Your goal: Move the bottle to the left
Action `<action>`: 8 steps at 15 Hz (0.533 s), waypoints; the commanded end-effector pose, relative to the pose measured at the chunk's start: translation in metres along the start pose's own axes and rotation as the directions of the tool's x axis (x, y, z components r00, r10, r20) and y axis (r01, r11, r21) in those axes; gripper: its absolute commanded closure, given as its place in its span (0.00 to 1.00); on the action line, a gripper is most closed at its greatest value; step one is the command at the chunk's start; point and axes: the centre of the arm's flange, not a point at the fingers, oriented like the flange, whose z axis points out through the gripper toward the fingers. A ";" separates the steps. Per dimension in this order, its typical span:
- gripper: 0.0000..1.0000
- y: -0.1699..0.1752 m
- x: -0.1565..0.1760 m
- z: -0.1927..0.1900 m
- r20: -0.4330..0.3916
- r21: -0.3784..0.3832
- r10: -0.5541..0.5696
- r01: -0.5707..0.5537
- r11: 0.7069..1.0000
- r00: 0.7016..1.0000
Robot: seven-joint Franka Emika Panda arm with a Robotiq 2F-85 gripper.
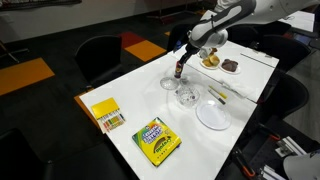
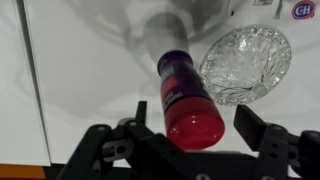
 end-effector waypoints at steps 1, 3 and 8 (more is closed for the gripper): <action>0.42 0.006 0.011 0.010 0.011 0.004 -0.016 0.016 1.000 1.000; 0.57 0.006 0.013 0.013 0.015 0.001 -0.021 0.021 1.000 1.000; 0.70 -0.005 0.020 0.004 0.027 -0.026 -0.036 0.037 0.999 0.999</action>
